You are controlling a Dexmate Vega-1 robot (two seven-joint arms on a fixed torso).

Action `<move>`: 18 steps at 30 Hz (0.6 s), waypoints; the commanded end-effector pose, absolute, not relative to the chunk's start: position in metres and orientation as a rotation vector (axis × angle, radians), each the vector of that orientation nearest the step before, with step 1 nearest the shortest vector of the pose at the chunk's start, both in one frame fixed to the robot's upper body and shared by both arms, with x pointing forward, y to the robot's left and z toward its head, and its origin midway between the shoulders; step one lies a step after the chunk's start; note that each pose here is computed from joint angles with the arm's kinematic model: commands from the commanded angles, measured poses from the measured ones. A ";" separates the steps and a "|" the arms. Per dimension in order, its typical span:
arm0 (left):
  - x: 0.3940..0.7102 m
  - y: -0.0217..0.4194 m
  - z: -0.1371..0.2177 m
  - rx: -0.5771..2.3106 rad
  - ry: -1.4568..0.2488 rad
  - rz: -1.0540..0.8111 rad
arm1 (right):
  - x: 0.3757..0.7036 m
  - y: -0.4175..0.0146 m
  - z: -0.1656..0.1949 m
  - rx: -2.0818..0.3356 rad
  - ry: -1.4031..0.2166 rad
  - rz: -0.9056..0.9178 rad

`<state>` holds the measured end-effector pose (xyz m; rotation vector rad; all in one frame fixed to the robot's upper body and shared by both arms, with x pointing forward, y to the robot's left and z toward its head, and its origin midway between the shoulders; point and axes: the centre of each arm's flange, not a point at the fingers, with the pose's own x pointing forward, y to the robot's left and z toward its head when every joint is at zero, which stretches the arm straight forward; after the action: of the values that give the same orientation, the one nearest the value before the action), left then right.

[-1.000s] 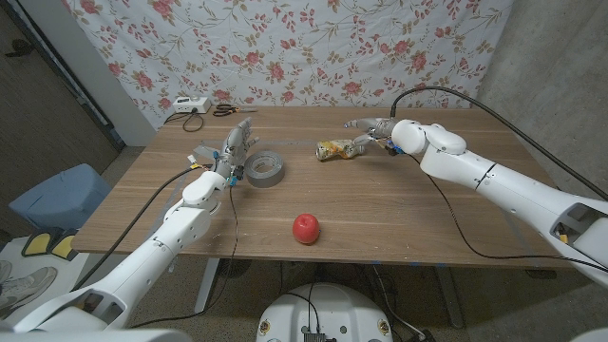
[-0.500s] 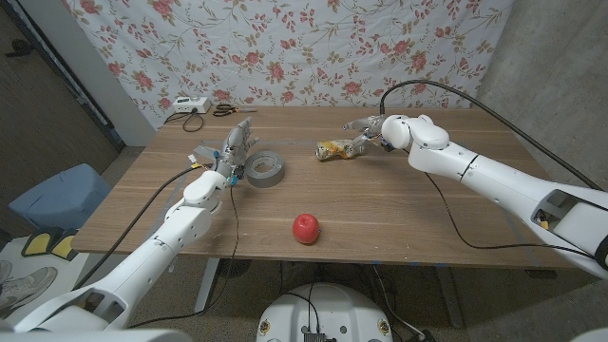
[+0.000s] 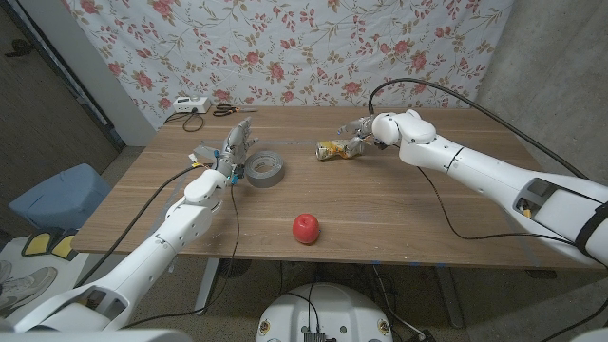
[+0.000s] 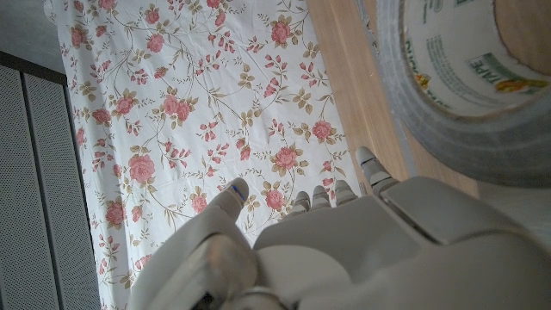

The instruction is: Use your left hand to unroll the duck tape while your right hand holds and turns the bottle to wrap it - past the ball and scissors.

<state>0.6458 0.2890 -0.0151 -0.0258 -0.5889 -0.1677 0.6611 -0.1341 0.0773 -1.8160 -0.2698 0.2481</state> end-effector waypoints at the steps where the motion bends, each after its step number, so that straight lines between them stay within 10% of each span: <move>1: 0.652 0.289 -0.012 -0.021 -0.573 -0.156 | 0.687 -0.117 0.076 -1.886 -0.194 0.298; 18: 0.665 0.280 -0.002 -0.012 -0.565 -0.170 | 0.701 -0.118 0.065 -1.913 -0.147 0.346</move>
<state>0.6578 0.2850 -0.0075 -0.0169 -0.5702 -0.1603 0.6929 -0.1171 0.0736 -1.9035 -0.1813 0.3029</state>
